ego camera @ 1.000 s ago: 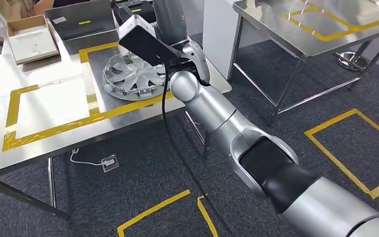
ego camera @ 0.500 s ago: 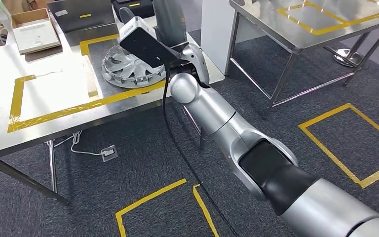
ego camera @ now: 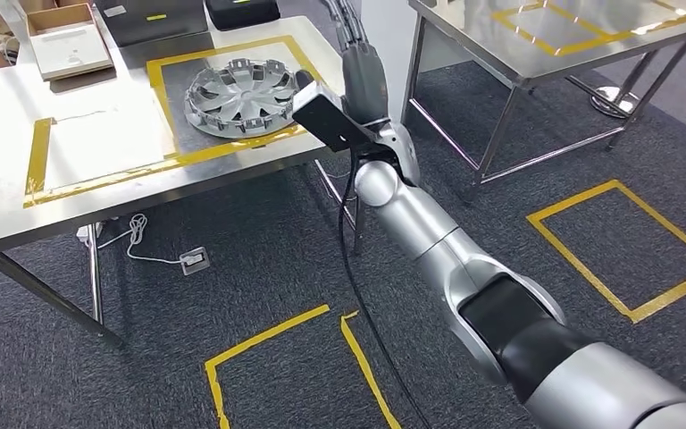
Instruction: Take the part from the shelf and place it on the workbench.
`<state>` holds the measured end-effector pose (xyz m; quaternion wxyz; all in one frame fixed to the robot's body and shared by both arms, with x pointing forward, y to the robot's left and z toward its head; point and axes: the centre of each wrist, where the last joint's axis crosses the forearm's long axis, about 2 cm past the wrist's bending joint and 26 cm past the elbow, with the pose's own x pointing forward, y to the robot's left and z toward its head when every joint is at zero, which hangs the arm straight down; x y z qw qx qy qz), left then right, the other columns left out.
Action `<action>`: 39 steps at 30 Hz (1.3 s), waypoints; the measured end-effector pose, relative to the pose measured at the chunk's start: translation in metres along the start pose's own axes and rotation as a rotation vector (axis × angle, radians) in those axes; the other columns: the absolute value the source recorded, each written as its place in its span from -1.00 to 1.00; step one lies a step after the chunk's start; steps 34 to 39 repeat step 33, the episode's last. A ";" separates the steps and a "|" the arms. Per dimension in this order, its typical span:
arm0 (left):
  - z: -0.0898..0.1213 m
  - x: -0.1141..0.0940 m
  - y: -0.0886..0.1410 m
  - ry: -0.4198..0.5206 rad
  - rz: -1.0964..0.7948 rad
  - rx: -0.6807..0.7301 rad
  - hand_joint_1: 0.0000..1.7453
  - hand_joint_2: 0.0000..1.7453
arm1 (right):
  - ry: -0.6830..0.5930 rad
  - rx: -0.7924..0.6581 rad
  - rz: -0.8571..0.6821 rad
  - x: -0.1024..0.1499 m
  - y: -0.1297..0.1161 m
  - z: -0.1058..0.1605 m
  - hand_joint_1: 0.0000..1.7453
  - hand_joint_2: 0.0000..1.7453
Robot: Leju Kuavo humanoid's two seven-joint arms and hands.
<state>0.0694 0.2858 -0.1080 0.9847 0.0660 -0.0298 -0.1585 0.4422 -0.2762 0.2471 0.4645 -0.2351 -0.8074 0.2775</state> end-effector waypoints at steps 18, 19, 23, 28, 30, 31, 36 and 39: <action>-0.001 -0.017 -0.003 0.050 0.035 -0.015 -1.00 -1.00 | 1.934 0.431 -0.417 -0.119 0.116 0.457 -1.00 0.50; -0.002 -0.020 -0.003 0.054 0.040 -0.014 -1.00 -1.00 | 2.044 0.409 -0.483 -0.108 0.124 0.475 -1.00 1.00; -0.002 -0.023 -0.001 0.046 0.051 -0.011 -1.00 0.00 | 2.244 0.260 -0.730 -0.077 0.150 0.503 -1.00 1.00; -0.002 -0.021 0.001 0.008 0.028 -0.043 -1.00 1.00 | 2.187 0.233 -0.833 -0.061 0.164 0.510 -1.00 1.00; -0.002 -0.020 0.003 0.000 0.020 -0.044 -1.00 1.00 | 2.135 0.245 -0.838 -0.060 0.165 0.511 -1.00 1.00; -0.002 -0.020 0.004 -0.003 0.021 -0.041 -1.00 1.00 | 2.122 0.252 -0.837 -0.059 0.165 0.512 -1.00 1.00; -0.003 -0.021 0.007 -0.008 0.029 -0.035 -1.00 1.00 | 2.112 0.259 -0.836 -0.057 0.166 0.515 -1.00 1.00; -0.003 -0.021 0.007 -0.008 0.029 -0.035 -1.00 1.00 | 2.112 0.259 -0.836 -0.057 0.166 0.515 -1.00 1.00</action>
